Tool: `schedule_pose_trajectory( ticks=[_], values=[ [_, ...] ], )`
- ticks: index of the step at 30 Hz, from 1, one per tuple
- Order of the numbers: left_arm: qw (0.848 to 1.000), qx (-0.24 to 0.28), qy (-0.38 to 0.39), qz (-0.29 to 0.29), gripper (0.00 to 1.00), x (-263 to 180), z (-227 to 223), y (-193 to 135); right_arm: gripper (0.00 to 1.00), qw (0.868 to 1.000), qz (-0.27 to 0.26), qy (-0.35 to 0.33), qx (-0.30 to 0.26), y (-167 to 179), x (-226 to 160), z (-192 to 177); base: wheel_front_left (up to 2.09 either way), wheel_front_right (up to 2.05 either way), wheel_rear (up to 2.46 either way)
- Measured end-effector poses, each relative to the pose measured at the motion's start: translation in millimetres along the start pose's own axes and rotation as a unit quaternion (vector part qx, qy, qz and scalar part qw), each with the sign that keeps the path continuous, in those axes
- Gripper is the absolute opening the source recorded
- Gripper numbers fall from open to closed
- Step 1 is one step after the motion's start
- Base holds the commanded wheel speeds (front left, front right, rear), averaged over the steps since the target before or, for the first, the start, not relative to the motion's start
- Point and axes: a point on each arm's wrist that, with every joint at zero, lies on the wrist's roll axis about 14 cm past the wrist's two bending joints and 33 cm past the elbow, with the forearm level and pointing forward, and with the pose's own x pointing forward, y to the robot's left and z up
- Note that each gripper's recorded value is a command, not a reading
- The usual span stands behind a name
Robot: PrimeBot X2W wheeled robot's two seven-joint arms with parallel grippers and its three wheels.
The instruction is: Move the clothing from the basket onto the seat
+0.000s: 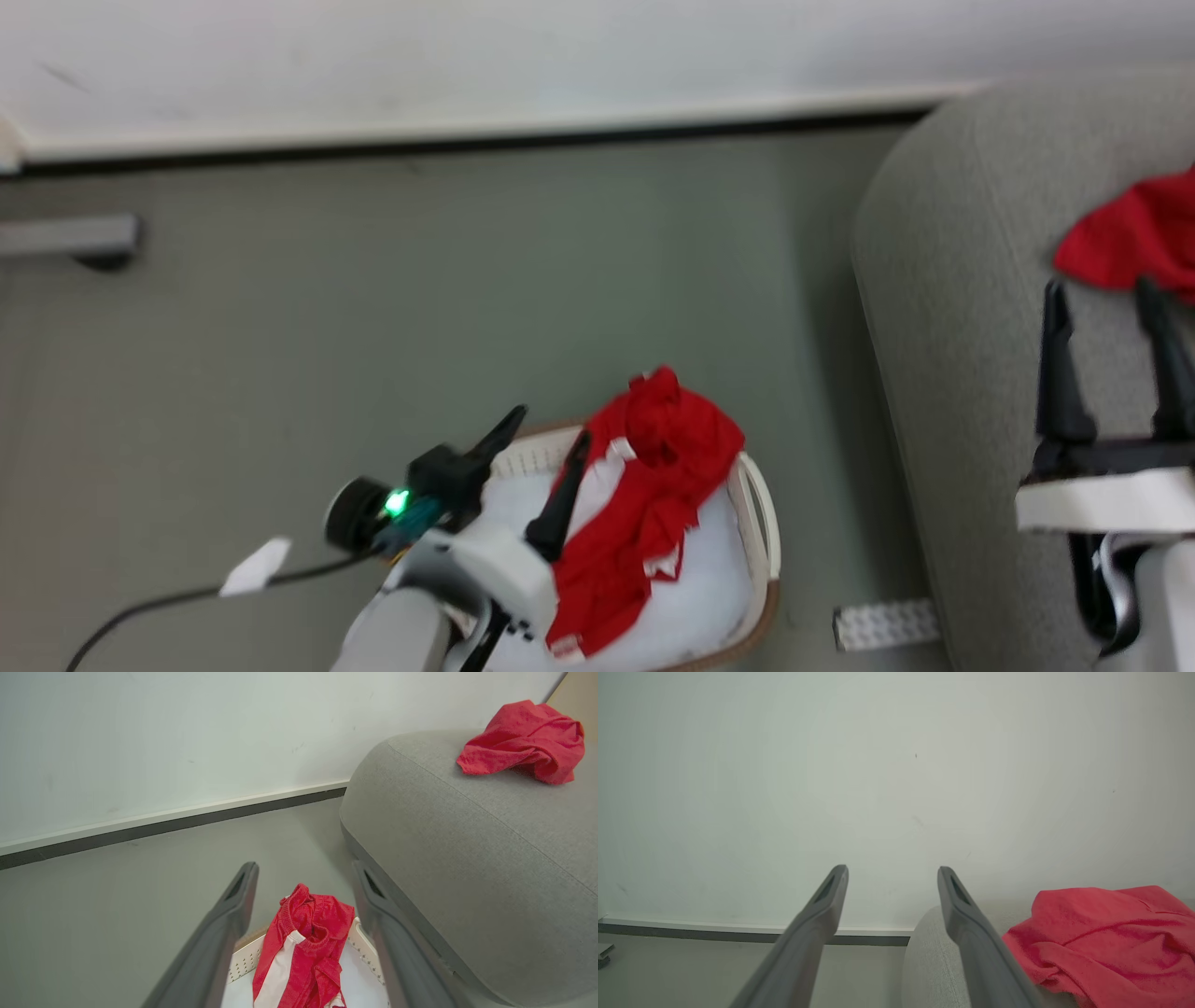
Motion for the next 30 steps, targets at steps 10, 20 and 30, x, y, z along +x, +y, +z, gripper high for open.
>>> schedule_pose_trajectory(
  ticks=[10,20,30],
  values=[
    [0.979,0.03,0.169,-0.109,1.0,69.0,-112.6,-30.7,1.0,1.0,-0.025,0.001,-0.015,-23.0,60.9,-38.7,0.0,0.0,0.0],
    [0.943,0.029,0.289,-0.159,1.0,94.8,-229.3,-40.0,1.0,0.997,-0.025,0.06,-0.035,-33.5,82.7,-119.3,0.0,0.0,0.0],
    [0.914,0.05,0.376,-0.145,1.0,102.1,-318.5,-19.8,1.0,0.991,-0.025,0.12,-0.05,-41.8,76.6,-186.2,0.0,0.0,0.0]
  ],
)
